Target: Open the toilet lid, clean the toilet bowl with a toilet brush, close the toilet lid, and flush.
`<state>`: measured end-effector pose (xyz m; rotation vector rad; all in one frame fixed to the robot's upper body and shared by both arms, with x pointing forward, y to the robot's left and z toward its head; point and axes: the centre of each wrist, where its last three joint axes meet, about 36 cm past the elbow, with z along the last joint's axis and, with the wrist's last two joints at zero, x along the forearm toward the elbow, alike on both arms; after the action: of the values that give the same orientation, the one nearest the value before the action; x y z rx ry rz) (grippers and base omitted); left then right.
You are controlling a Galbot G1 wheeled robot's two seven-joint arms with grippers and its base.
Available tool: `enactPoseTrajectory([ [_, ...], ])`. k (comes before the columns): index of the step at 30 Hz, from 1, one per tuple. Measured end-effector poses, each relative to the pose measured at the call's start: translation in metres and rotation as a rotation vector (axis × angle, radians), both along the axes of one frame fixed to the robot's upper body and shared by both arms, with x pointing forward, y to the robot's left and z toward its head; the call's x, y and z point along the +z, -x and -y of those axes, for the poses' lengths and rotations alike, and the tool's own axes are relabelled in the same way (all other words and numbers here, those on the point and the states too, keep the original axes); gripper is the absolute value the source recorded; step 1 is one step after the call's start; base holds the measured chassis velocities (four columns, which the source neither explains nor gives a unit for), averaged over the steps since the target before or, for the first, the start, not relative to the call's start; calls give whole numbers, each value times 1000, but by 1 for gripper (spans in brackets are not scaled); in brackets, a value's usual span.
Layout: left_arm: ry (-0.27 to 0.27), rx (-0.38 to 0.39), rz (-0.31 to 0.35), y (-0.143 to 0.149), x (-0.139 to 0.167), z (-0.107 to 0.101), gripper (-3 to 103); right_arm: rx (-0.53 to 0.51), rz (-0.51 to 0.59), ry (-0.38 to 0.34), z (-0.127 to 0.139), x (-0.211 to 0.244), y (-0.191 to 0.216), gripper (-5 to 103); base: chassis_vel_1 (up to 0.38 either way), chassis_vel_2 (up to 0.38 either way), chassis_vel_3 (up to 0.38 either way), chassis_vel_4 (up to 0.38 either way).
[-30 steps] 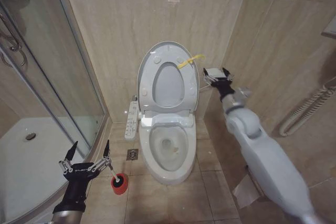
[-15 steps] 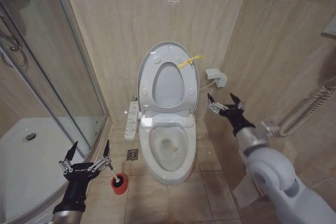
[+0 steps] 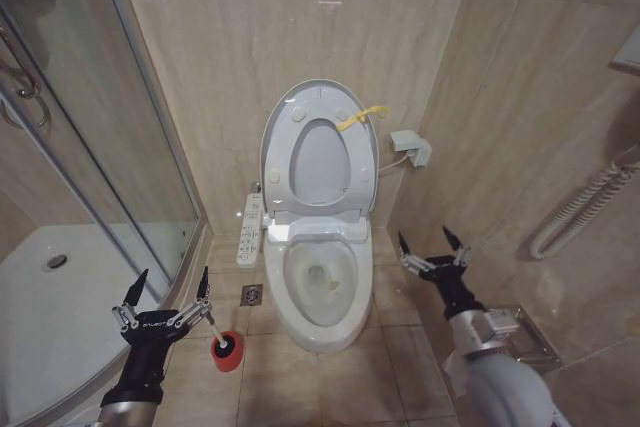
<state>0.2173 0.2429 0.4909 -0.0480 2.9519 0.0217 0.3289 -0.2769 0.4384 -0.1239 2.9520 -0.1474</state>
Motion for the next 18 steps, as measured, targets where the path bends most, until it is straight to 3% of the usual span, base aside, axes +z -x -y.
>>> enactPoseTrajectory([
  [6,0,0,0,0,0,0,100,28,-52,-16,3,-25,22,100,0,0,0,0],
  [18,0,0,0,0,0,0,100,6,-52,-94,-22,-20,45,100,0,0,0,0],
])
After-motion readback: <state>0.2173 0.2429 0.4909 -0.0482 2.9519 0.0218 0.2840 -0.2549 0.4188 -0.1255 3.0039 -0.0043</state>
